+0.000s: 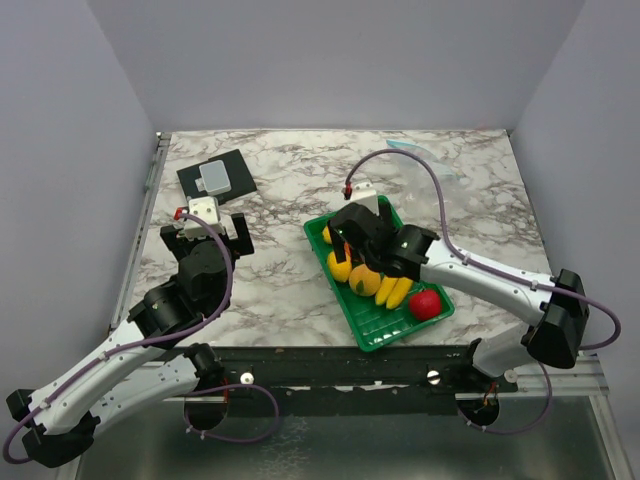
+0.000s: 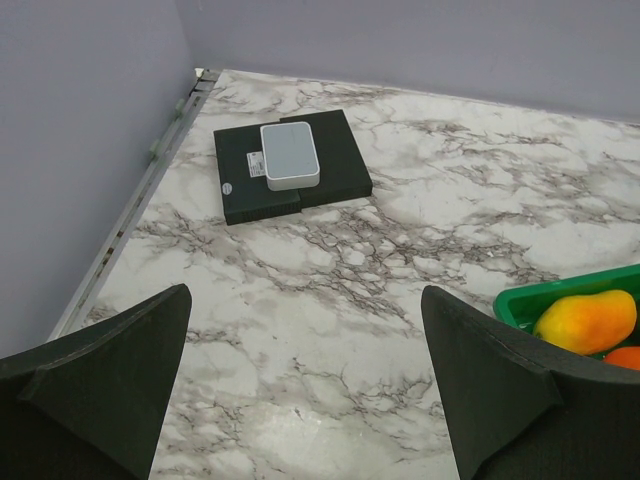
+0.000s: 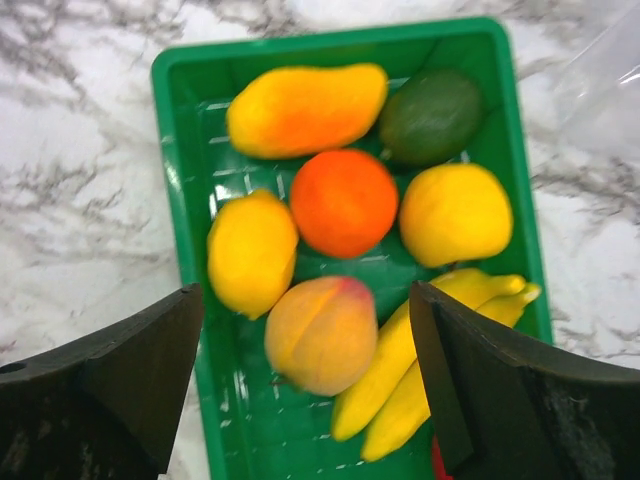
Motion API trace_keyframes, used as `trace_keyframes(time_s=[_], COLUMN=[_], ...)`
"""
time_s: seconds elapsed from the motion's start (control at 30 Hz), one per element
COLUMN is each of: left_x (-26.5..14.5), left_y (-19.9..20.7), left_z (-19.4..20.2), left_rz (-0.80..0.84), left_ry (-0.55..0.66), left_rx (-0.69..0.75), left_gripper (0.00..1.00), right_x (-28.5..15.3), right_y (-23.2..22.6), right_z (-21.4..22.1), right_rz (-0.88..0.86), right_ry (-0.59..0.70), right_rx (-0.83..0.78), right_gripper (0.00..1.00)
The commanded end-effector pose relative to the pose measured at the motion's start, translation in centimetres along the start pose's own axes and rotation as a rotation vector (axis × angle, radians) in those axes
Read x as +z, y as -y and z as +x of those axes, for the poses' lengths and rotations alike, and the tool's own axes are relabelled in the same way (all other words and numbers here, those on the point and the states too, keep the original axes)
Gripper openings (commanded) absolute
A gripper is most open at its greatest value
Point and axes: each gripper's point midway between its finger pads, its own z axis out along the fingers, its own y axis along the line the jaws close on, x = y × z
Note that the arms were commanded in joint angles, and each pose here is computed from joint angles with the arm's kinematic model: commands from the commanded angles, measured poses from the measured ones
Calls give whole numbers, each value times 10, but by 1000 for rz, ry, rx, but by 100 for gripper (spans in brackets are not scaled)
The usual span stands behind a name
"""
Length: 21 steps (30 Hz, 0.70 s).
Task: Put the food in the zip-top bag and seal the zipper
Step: Pick up the zipper food storage bag at the center of the board.
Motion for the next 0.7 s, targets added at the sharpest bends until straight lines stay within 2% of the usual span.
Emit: trace_keyframes(time_s=[0.0, 0.33, 0.67], left_x=[0, -1, -1], left_y=[3, 2, 3], left_z=[1, 2, 1], left_rz=[19, 24, 33], left_ry=[-2, -2, -1], left_rx=[-7, -3, -8], left_gripper=[99, 99, 99], right_x=[7, 50, 94], right_y=[30, 95, 153], right_z=[-37, -79, -96], right_rz=[58, 190, 289], right_ry=[60, 66, 57], right_rx=[-16, 18, 81], right_gripper=[90, 96, 96])
